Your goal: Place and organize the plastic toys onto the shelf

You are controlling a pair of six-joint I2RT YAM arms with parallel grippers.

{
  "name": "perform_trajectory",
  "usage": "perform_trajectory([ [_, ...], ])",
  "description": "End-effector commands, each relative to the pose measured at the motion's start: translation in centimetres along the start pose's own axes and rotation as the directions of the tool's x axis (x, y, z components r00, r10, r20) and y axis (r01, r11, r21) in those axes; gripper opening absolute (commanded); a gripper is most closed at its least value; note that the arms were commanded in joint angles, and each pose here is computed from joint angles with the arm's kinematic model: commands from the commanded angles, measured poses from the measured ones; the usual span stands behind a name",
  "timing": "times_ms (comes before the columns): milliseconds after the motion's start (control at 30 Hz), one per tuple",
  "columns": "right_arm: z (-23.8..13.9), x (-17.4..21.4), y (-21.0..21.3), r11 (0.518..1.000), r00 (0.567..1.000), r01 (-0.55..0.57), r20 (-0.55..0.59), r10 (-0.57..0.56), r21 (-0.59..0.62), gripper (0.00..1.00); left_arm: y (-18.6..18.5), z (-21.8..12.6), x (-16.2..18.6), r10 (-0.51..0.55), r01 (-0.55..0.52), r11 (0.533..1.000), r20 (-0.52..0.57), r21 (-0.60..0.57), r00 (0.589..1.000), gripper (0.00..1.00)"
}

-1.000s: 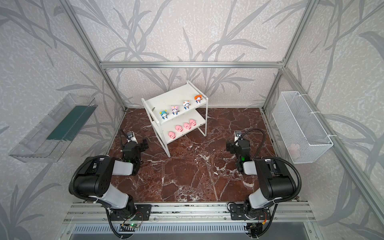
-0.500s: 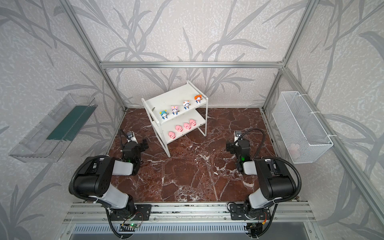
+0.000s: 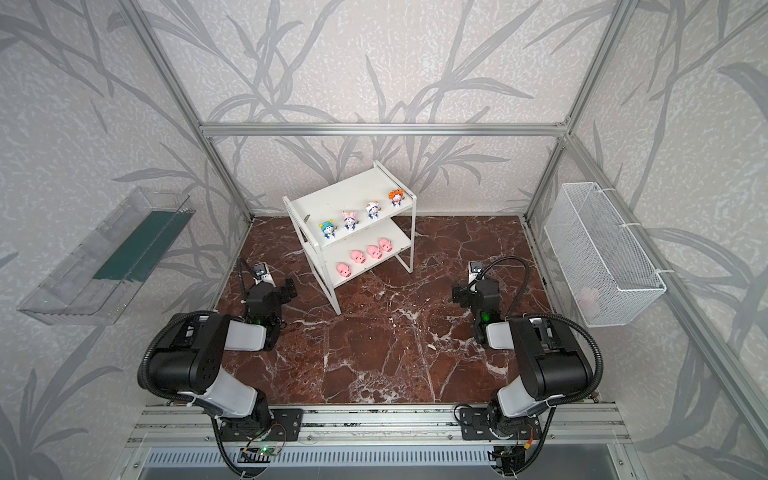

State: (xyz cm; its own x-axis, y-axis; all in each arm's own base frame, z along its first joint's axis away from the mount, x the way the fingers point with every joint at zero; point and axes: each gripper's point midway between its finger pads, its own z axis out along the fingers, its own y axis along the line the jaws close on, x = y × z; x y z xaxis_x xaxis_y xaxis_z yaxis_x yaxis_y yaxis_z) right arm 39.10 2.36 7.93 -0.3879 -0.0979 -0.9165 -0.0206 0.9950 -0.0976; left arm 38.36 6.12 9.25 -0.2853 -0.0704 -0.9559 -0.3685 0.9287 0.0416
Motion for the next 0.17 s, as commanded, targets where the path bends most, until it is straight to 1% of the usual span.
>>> perform_trajectory([
  [0,0.23,-1.32,-0.06,1.0,1.0,-0.005,0.029,0.005,0.001,0.99,-0.12,-0.07,-0.83,0.014,-0.014,1.0,0.02,0.002,1.0,0.99],
  [133,0.16,-1.28,0.0,1.0,1.0,-0.005,0.031,0.005,-0.002,0.99,-0.12,-0.07,-0.82,0.015,-0.015,1.0,0.02,0.001,1.0,0.99],
])
